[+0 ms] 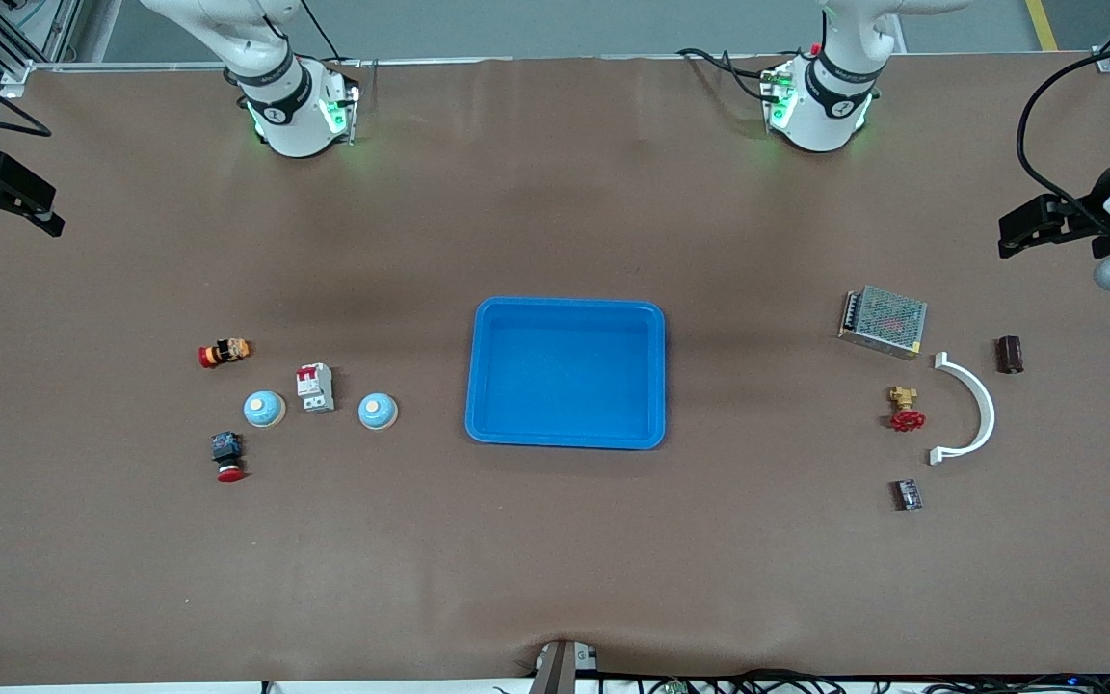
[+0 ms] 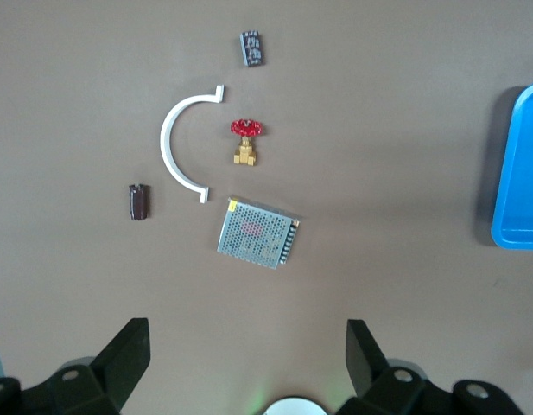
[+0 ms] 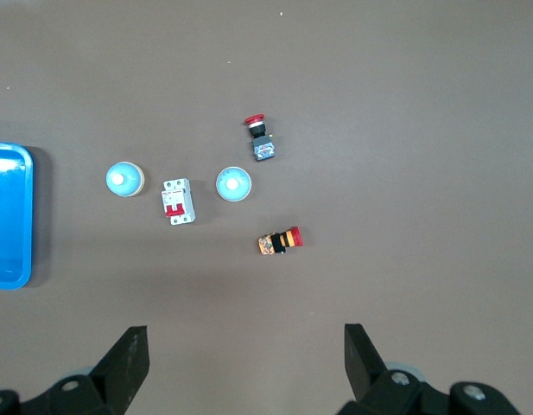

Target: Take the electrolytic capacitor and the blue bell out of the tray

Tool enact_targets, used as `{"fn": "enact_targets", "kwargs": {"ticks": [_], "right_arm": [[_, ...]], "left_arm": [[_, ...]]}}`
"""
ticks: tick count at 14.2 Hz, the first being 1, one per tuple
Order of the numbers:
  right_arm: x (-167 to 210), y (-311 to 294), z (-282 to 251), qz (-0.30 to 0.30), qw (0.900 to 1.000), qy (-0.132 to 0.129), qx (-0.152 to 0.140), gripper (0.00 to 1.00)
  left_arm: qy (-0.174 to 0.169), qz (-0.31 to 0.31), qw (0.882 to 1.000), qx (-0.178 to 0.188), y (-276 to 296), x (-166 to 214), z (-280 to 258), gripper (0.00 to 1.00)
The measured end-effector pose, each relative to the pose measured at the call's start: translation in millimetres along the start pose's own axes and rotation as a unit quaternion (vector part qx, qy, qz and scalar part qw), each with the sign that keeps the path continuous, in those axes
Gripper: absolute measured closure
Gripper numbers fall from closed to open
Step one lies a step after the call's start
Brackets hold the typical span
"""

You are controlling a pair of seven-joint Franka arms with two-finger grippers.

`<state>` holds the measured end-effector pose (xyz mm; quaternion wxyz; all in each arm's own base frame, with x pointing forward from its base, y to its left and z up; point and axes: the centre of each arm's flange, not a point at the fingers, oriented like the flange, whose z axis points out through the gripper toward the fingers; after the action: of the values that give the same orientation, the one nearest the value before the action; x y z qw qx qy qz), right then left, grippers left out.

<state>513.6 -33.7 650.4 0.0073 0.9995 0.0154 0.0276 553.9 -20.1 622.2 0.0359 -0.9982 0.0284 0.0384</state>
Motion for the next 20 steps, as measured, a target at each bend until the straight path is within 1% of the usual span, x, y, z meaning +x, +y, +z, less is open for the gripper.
{"fn": "enact_targets", "kwargs": {"ticks": [2, 4, 6, 10, 14, 17, 20], "right_arm": [[0, 0, 0, 0.000, 1.000, 0.000, 0.000, 0.00], [0, 0, 0, 0.000, 1.000, 0.000, 0.000, 0.00], [0, 0, 0, 0.000, 1.000, 0.000, 0.000, 0.00], [0, 0, 0, 0.000, 1.000, 0.000, 0.000, 0.00], [0, 0, 0, 0.000, 1.000, 0.000, 0.000, 0.00], [0, 0, 0, 0.000, 1.000, 0.000, 0.000, 0.00], [0, 0, 0, 0.000, 1.000, 0.000, 0.000, 0.00]], "left_arm": [[0.022, 0.001, 1.000, -0.001, 1, -14, 7, 0.00], [0.032, -0.002, 0.999, -0.008, -1, -27, 12, 0.00], [0.040, -0.002, 0.999, -0.011, -5, -32, 7, 0.00], [0.040, -0.001, 0.999, -0.011, -6, -30, -10, 0.00], [0.049, 0.003, 0.999, -0.011, -3, -23, -22, 0.00], [0.047, 0.038, 0.998, -0.009, -3, -21, -20, 0.00], [0.051, 0.046, 0.998, -0.009, -4, -18, -24, 0.00]]}}
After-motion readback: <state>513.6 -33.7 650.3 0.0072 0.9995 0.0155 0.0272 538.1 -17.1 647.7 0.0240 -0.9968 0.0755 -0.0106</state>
